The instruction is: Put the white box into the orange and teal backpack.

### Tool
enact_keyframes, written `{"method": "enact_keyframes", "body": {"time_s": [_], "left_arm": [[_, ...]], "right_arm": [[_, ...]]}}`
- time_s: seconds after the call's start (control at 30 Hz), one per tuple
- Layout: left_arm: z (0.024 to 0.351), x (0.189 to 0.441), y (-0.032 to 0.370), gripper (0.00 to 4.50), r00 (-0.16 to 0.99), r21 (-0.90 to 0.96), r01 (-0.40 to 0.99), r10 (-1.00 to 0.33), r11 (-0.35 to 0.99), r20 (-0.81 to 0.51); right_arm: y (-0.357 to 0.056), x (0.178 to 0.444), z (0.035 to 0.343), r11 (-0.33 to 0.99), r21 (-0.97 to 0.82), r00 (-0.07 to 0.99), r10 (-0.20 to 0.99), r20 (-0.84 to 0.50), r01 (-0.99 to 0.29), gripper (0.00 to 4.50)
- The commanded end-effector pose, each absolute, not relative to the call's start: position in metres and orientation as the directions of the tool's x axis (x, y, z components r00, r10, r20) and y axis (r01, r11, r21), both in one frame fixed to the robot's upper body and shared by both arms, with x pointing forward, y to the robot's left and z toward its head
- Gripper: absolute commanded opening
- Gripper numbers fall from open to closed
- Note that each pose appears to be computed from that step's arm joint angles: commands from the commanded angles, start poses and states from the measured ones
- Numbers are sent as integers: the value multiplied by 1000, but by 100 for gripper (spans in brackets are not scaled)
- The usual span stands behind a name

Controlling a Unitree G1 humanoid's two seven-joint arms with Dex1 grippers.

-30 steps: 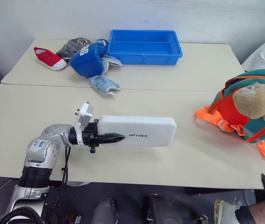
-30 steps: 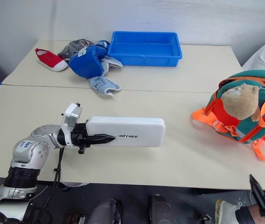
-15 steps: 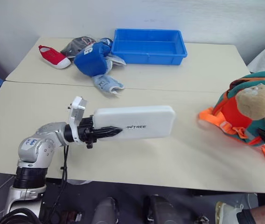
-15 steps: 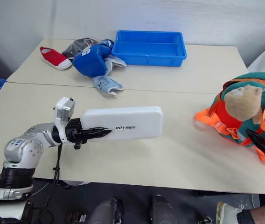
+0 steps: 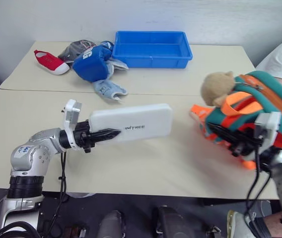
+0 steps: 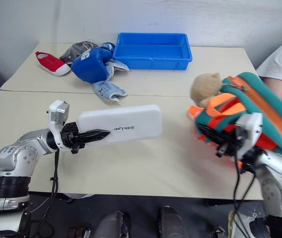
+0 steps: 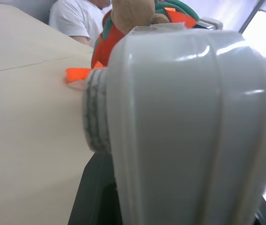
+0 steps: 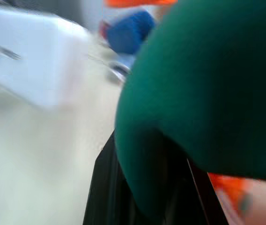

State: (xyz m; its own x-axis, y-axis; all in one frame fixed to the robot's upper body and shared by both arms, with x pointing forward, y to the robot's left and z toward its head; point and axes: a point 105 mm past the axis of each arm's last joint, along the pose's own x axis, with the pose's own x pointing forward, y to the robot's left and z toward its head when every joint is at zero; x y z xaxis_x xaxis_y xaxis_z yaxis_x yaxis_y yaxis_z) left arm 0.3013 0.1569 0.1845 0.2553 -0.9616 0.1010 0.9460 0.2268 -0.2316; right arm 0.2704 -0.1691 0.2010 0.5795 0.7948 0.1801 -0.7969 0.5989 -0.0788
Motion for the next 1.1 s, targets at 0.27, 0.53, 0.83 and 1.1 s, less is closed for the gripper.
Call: {"method": "enact_keyframes", "body": {"time_s": [0.27, 0.53, 0.83, 1.1], "left_arm": [[210, 313, 180, 128, 349, -110, 936, -926, 335, 145], [226, 296, 212, 128, 377, -139, 924, -911, 357, 165], [258, 268, 193, 128, 251, -85, 968, -943, 238, 217], [244, 280, 148, 128, 119, 24, 992, -988, 122, 101]], "right_arm": [[-89, 187, 217, 184, 1, 181, 969, 167, -983, 1], [-137, 184, 209, 283, 117, 287, 958, 24, -952, 1], [-165, 198, 205, 322, 101, 316, 946, -67, -941, 1], [-163, 201, 202, 308, 136, 301, 951, -69, -942, 1]]}}
